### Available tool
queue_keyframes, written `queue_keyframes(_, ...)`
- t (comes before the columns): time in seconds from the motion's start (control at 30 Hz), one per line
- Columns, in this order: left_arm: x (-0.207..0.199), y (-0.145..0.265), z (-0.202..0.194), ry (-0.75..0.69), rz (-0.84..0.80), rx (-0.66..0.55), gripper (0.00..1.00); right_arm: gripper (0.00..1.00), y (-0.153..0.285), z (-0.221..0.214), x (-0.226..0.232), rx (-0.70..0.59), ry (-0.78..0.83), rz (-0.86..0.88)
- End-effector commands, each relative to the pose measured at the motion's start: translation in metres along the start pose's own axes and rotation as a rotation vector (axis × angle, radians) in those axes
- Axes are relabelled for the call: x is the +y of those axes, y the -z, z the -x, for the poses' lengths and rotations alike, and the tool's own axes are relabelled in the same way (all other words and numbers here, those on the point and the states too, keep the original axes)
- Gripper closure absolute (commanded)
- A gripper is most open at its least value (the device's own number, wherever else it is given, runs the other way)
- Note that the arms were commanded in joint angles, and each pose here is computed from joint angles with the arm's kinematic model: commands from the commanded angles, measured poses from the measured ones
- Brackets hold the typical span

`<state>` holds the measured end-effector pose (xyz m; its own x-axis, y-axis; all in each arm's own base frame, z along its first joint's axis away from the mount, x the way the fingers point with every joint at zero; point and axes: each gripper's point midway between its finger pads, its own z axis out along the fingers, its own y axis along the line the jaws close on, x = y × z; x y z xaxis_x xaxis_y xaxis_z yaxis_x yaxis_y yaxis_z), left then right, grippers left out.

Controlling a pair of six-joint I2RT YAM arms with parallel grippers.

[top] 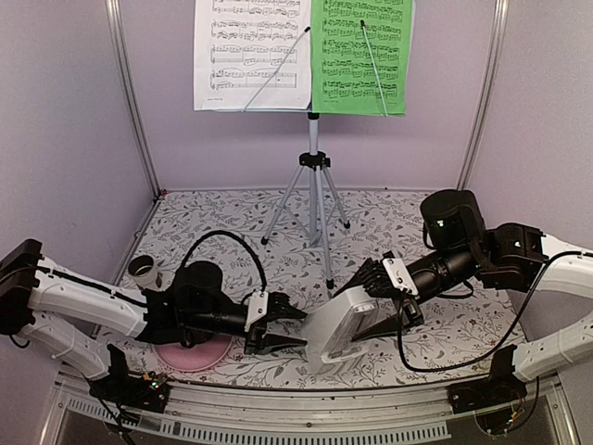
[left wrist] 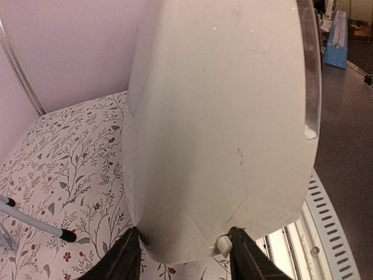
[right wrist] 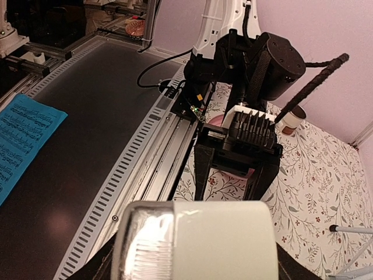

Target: Set up the instrument practice props

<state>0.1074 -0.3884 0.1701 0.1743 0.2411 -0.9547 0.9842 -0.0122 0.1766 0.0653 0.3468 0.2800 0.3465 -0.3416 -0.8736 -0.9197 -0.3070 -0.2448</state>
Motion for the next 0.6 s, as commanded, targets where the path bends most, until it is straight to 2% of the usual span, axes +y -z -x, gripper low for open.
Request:
queue_keyframes(0.0,0.012,0.006,0.009,-0.007,0.039,-0.037,0.31,0.86,0.007,0.031,-0.015,-0.128,0.078,-0.1)
queue_keyframes(0.07,0.018,0.013,0.009,0.002,0.077,-0.048,0.19,0.86,-0.001,0.021,-0.023,-0.106,0.035,-0.131)
queue_keyframes(0.2,0.044,0.033,0.012,0.066,0.224,-0.092,0.01,0.88,-0.022,-0.002,-0.045,-0.025,-0.068,-0.189)
queue_keyframes(0.43,0.104,0.078,0.014,0.265,0.51,-0.152,0.01,0.88,-0.043,-0.038,-0.093,0.099,-0.19,-0.373)
queue_keyframes(0.57,0.133,0.102,0.009,0.391,0.655,-0.183,0.01,0.88,-0.049,-0.052,-0.123,0.115,-0.267,-0.454)
